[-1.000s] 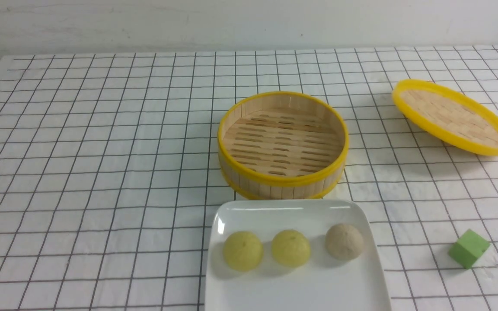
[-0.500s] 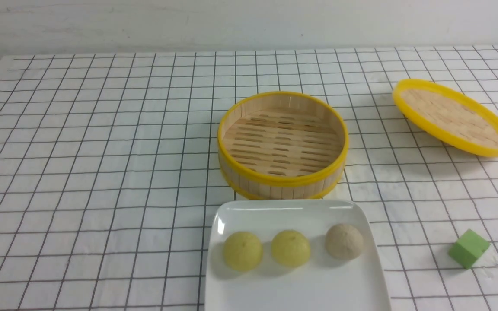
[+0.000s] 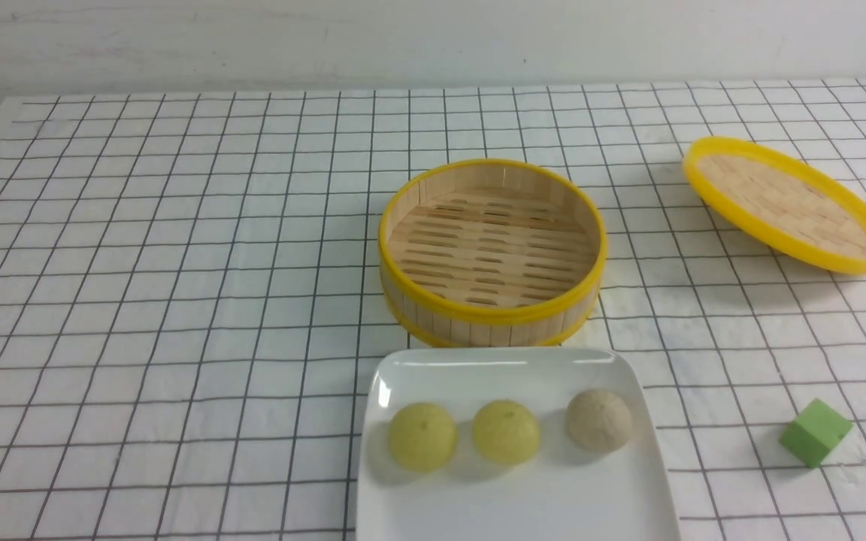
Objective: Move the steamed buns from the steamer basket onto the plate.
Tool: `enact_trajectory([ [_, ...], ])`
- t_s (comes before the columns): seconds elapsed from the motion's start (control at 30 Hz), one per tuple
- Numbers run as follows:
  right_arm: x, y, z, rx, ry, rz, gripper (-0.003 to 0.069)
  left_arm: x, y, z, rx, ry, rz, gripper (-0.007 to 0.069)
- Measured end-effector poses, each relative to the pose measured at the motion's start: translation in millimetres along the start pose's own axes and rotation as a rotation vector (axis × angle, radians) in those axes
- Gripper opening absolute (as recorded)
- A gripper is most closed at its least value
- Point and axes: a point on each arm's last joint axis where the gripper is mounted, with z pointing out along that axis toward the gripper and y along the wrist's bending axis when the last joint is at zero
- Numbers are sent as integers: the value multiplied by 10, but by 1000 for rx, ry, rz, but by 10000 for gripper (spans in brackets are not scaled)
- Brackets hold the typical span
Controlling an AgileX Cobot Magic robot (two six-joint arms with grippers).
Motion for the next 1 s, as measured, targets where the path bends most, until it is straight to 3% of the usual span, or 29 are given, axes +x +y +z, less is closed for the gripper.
enact_trajectory([
  [0.33, 1, 2, 0, -2, 1, 1, 378, 164, 52, -164, -60, 0, -3, 286],
  [0.6, 6, 3, 0, -4, 6, -83, 378, 237, 66, -90, -76, 32, 6, 284],
  [1.0, 141, 40, -25, -54, 145, -162, 378, 320, 64, 32, -75, 58, 10, 284],
])
